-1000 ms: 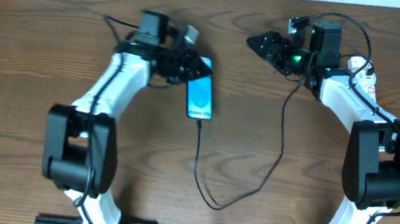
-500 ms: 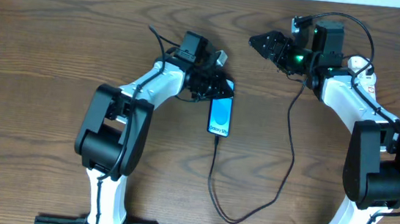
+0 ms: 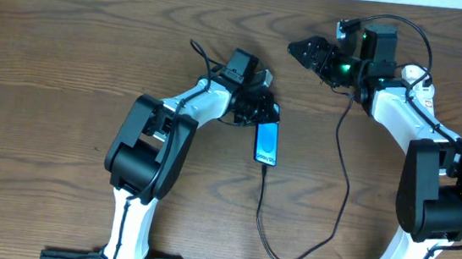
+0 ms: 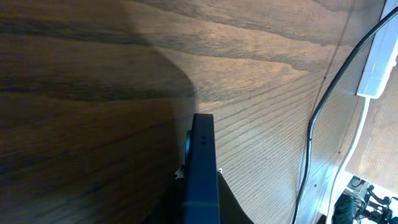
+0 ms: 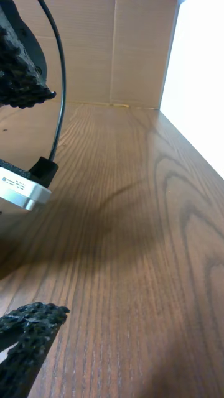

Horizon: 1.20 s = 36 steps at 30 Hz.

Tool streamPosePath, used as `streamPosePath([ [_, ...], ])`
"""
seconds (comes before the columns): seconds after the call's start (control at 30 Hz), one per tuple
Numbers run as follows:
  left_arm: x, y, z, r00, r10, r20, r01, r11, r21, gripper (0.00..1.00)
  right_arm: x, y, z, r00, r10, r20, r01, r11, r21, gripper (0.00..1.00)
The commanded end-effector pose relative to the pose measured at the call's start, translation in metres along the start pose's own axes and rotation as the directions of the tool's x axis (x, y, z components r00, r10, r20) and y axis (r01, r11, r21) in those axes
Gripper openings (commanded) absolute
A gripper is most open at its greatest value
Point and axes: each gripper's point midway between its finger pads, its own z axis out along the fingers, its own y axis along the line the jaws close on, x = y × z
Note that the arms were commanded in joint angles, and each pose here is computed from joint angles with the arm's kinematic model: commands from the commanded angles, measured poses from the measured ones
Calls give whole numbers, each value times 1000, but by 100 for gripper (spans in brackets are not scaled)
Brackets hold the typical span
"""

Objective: Plug charger to phone and switch on socket
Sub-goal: 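Lower the phone flat onto the table with the left gripper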

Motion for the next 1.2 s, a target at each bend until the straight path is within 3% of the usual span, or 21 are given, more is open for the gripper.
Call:
streamPosePath([
  [0.0,1,13,10,999,-40,-6,40,999,-34,7,-4,4,-3,999,-37,8,37,999,-1,99],
  [0.13,0,12,10,999,-37,-3,37,999,-32,8,-3,3,-3,999,-32,4,32,999,2,99],
  [0.17,0,12,10,999,-37,-3,37,999,-32,13,-3,3,-3,999,-33,4,33,999,2,99],
  [0.2,0,12,10,999,-37,-3,37,999,-32,30,-3,3,-3,999,-32,4,32,999,2,99],
  [0.27,0,12,10,999,-37,-3,37,999,-32,47,-3,3,-3,999,-32,4,32,999,2,99],
  [0.37,0,12,10,999,-37,-3,37,999,-32,58,-3,3,-3,999,-32,4,32,999,2,99],
  [0.87,-6,23,9,999,-37,33,40,995,-91,72,-2,2,-3,1000,-29,0,29,1000,4,99],
  [1.17,-13,59,2,993,-48,110,77,956,-282,76,0,0,-3,1000,-17,-10,18,1000,12,99],
])
